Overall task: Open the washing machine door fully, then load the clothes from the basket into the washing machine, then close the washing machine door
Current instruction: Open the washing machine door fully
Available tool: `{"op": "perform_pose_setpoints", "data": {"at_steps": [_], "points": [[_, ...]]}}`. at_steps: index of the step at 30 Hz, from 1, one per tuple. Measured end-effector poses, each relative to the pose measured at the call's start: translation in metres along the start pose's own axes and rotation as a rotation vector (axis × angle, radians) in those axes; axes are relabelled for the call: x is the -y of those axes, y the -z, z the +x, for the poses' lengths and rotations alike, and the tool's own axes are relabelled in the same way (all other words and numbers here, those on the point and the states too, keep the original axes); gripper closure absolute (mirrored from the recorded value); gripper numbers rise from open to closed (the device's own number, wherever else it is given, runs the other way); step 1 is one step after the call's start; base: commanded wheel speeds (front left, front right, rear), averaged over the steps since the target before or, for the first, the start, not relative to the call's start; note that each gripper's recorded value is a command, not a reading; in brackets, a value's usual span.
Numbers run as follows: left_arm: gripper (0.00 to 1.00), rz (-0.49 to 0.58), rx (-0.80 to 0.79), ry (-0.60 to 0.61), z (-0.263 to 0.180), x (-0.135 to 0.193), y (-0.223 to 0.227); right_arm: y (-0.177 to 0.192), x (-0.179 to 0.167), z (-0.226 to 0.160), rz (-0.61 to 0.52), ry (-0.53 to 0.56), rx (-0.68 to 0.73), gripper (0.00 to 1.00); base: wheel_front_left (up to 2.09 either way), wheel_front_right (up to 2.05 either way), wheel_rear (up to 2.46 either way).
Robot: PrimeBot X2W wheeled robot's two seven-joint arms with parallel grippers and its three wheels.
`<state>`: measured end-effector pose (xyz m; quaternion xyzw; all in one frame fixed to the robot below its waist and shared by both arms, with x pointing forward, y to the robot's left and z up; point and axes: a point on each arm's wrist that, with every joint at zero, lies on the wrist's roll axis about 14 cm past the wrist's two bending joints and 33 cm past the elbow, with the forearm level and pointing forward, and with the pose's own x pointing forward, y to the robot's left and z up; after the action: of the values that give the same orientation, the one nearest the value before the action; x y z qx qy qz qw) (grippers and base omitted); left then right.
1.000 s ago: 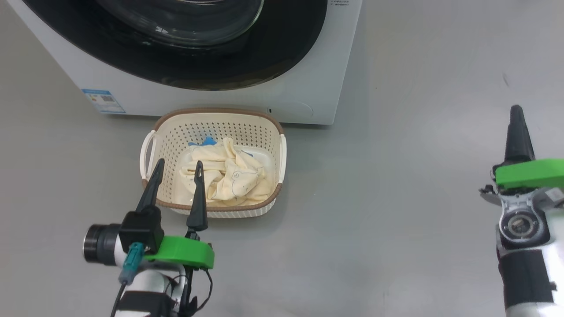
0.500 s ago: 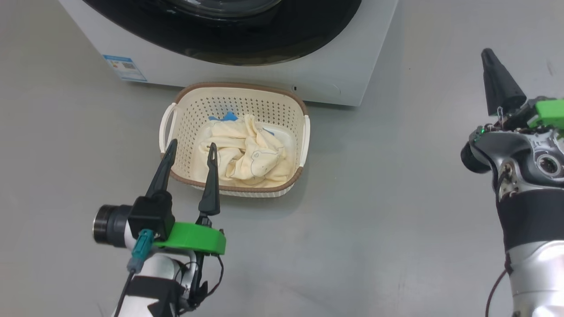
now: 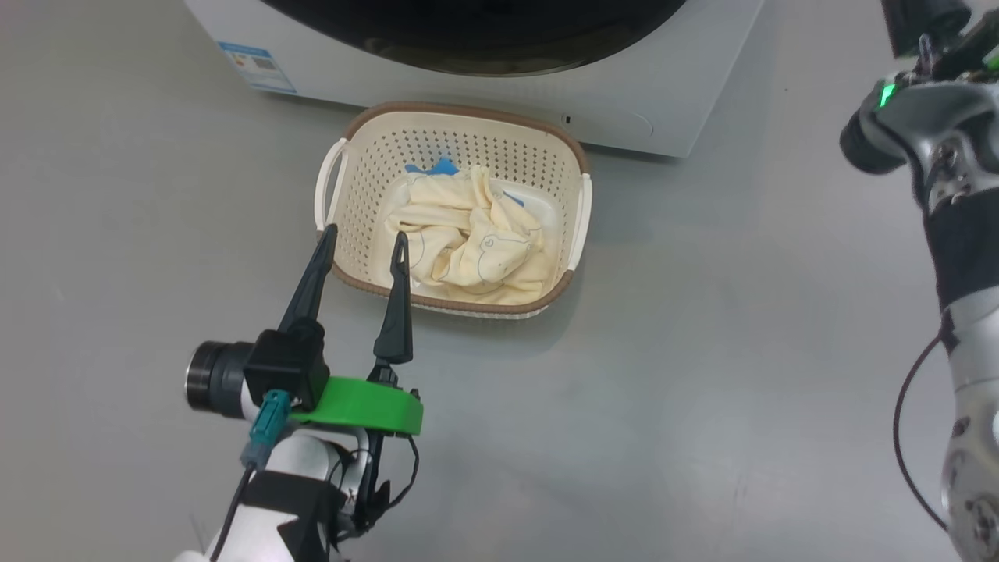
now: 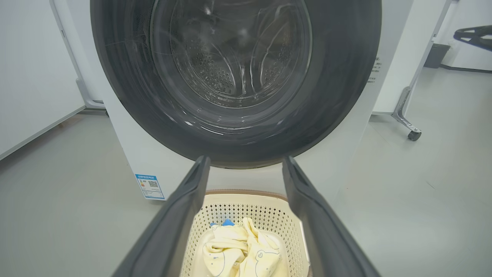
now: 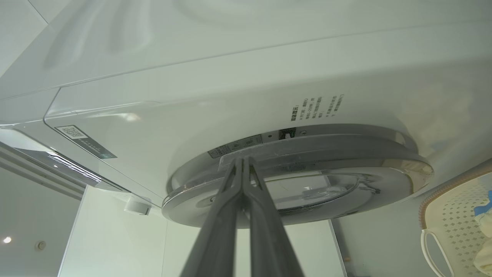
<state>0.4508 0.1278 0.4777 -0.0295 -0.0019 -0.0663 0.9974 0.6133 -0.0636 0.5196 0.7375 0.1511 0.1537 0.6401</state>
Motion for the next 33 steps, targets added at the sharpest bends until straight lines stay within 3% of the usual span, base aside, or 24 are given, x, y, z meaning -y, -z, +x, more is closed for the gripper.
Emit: {"op": "perform_pose_setpoints", "data": {"at_steps": [13,33], "points": [[0.00,-0.001,-0.024,-0.050,0.001,-0.015,0.008,0.042,-0.026,0.068,-0.073,-0.022,-0.165,1.00,0.00,0.00,0.00],[0.00,0.006,-0.041,-0.069,-0.002,-0.020,0.011,0.074,-0.017,0.113,-0.174,0.069,-0.290,1.00,0.00,0.00,0.00]]}}
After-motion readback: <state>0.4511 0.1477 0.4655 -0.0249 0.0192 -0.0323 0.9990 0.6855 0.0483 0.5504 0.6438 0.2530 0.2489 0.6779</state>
